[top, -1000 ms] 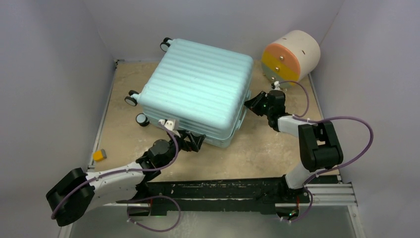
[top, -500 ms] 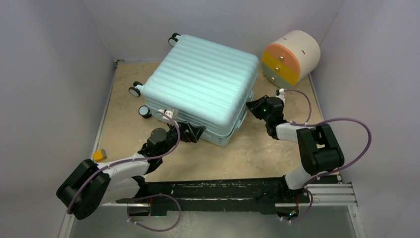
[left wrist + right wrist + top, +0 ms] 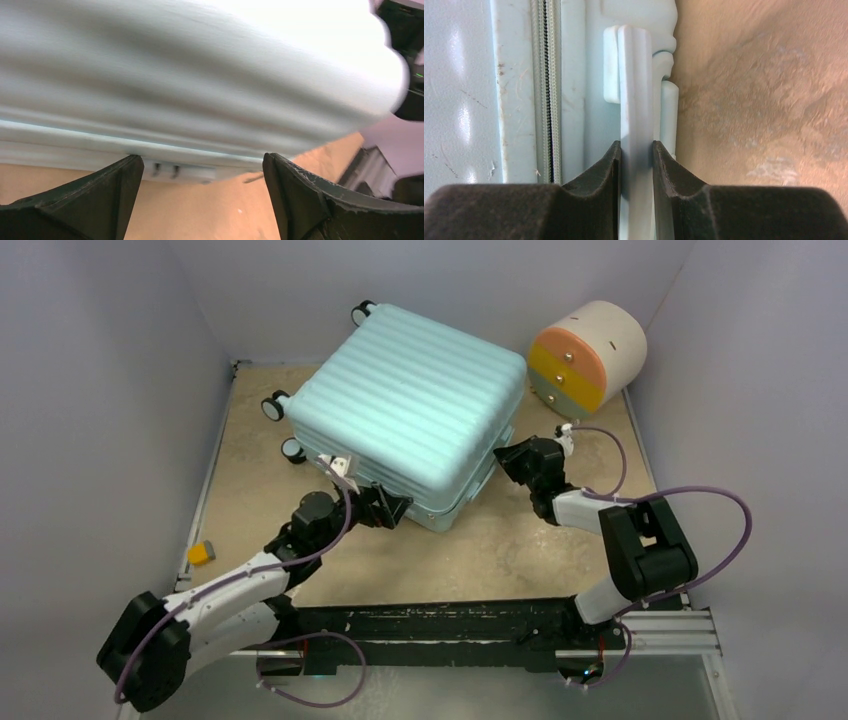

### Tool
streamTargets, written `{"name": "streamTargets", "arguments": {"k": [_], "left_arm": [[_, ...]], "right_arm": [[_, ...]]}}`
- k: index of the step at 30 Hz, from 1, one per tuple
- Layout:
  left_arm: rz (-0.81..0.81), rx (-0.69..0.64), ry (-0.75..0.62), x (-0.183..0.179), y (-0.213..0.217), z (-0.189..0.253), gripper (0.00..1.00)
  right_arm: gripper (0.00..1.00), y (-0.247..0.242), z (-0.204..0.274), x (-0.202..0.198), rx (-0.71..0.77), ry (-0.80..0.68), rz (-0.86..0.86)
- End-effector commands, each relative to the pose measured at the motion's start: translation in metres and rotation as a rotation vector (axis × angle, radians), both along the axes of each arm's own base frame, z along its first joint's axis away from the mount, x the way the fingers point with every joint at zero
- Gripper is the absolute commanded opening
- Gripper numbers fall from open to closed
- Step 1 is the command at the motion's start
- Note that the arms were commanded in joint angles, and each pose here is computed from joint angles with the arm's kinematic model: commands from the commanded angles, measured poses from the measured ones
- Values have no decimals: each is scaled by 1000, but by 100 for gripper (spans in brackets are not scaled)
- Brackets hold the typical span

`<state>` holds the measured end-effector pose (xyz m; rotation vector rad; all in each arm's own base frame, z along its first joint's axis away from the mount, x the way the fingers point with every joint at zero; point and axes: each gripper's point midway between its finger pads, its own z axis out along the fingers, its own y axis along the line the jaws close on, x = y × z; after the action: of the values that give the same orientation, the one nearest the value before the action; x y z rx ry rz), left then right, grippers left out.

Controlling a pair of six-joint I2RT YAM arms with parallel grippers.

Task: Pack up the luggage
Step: Zip the luggage at the center of the board.

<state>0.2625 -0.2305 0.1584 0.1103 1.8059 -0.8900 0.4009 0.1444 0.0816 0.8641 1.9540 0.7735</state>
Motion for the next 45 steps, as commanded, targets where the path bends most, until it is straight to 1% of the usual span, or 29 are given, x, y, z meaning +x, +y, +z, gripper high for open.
{"name": "streamTargets", "arguments": {"k": [1,5,8,11,16,18,21,23,25,28,39,45], "left_arm": [[-156,-53,-31,-44,-18,39,95],[-238,-70,-43,-73,-30,47,95],[-272,-12,-21,-80,-46,38,95],[-228,41,7,-73,-46,21,93],[-131,36,21,-64,-33,7,91],[-131,30,29,-64,-34,5,88],[-137,30,37,-63,-38,1,82],[-137,42,45,-60,-42,-1,80],[-146,82,61,-58,-45,-6,79],[-163,106,53,-57,-49,-5,77],[-202,120,28,-50,-66,-4,72],[-195,136,28,-43,-71,-7,68]], "right_arm": [[0,57,-46,-86,69,260,302],[0,59,-55,-92,77,274,323],[0,60,-60,-95,90,282,324],[0,62,-60,-96,96,286,326],[0,65,-56,-95,95,276,334],[0,66,-55,-93,97,272,335],[0,68,-55,-93,102,273,335],[0,69,-55,-94,117,273,336],[0,71,-54,-95,125,273,340],[0,71,-54,-94,125,271,342],[0,72,-57,-99,127,282,354],[0,74,-53,-99,133,275,362]]}}
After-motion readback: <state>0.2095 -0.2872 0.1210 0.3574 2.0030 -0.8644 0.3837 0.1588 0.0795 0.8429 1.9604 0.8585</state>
